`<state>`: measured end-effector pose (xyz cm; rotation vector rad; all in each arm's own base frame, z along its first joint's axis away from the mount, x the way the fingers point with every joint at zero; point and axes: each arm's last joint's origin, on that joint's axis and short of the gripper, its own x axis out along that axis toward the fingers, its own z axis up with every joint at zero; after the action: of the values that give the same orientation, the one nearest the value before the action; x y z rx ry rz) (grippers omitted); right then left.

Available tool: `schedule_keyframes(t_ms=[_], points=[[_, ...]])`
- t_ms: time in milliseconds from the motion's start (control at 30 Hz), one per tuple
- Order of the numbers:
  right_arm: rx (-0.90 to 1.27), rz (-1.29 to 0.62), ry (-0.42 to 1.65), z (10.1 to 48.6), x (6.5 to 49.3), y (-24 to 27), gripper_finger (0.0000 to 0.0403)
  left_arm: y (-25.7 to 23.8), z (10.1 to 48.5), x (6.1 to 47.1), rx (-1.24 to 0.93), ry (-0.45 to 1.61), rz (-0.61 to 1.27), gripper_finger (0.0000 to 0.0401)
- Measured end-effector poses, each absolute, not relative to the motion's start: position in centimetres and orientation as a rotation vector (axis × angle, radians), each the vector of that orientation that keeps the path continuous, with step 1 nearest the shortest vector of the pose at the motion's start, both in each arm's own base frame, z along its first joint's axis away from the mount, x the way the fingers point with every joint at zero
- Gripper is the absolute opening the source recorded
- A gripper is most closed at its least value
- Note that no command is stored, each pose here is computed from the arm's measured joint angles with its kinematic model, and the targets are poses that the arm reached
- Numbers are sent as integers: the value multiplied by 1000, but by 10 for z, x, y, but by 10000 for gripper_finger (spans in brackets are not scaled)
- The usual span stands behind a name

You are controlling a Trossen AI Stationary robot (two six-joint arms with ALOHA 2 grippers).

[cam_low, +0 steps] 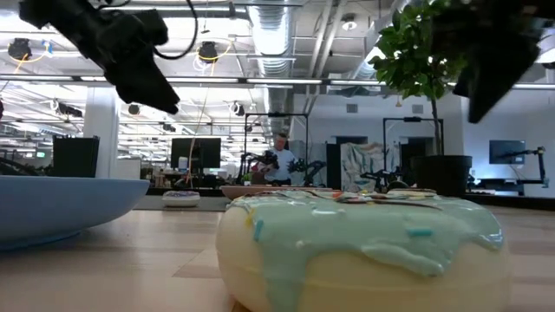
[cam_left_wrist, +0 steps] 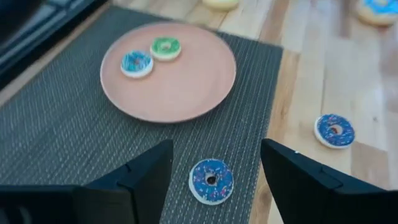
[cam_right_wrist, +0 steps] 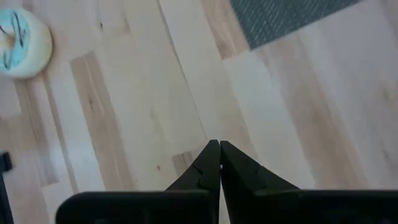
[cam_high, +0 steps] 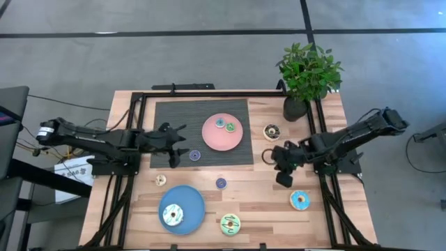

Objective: Pick & Place donuts
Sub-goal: Put the top small blue donut on the pink plate

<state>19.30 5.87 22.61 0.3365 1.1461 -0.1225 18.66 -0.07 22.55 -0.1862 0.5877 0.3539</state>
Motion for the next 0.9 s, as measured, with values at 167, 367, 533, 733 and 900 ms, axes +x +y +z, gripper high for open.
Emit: schedule_keyframes(t_ms=[167,367,533,733,900], points=[[332,-116,1149,216,189,66,3,0,224,210,-211,773,425,234],[281,-214,1092,217,189,64,1,9,214,246,-348,1005,556,234],[282,-216,1092,217,189,64,1,19,206,282,-454,1082,588,234],[308,-228,1091,217,189,64,1,21,193,312,-528,1174,570,233],[324,-231,1090,217,189,66,0,20,181,319,-544,1236,593,233]])
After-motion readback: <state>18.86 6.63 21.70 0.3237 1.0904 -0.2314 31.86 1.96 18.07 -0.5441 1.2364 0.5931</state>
